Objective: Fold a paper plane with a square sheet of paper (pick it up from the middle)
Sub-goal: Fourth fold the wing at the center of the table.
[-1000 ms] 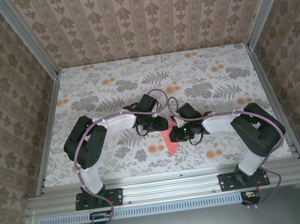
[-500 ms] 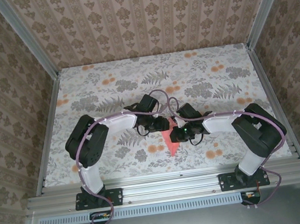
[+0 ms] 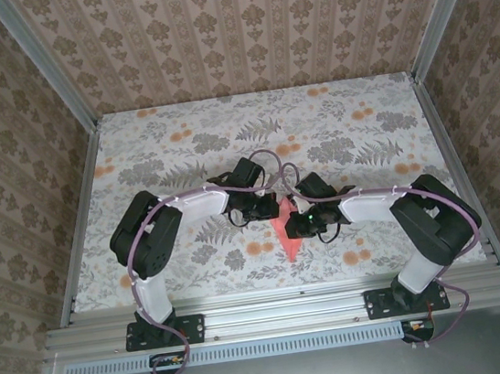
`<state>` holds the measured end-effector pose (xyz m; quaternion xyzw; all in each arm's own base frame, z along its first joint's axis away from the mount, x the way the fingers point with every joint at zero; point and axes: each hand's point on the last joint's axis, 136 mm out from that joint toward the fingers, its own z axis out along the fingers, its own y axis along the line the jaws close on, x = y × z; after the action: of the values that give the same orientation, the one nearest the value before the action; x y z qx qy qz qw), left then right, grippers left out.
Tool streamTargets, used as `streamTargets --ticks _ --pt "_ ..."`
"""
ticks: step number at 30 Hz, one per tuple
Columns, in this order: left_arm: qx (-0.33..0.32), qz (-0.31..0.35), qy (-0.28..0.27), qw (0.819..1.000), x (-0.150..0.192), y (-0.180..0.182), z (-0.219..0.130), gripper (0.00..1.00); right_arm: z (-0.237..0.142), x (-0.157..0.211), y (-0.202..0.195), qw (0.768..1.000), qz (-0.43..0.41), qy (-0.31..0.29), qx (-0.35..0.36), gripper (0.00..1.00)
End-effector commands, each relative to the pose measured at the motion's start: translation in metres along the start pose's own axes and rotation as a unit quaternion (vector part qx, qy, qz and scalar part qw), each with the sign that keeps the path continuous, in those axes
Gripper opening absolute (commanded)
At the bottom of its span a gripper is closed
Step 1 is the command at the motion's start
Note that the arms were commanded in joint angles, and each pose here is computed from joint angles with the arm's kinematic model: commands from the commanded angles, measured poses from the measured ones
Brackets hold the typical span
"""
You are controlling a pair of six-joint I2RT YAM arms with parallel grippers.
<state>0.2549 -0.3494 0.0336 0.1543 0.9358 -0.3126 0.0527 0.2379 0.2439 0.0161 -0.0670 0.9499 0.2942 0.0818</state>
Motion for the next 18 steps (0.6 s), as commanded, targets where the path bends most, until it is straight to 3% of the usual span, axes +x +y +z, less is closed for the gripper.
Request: streamTargets --ticks 1,7,11,18 --pt "0.001 -0.001 0.011 1.000 0.006 0.007 0.004 0.00 -0.010 0.001 0.001 1.000 -0.011 -0.008 0.015 0.15" --pt "-0.007 -0.003 0.013 1.000 0.009 0.014 0.005 0.00 -0.033 0.002 0.013 0.998 -0.041 -0.033 0.026 0.19" --pt "-0.004 -0.002 0.011 1.000 0.008 0.013 0.004 0.00 -0.047 0.013 0.011 0.993 -0.081 -0.047 0.075 0.24" --pt "0.002 -0.004 0.011 1.000 0.008 0.012 0.005 0.00 -0.045 0.030 0.015 0.980 -0.143 -0.058 0.128 0.29"
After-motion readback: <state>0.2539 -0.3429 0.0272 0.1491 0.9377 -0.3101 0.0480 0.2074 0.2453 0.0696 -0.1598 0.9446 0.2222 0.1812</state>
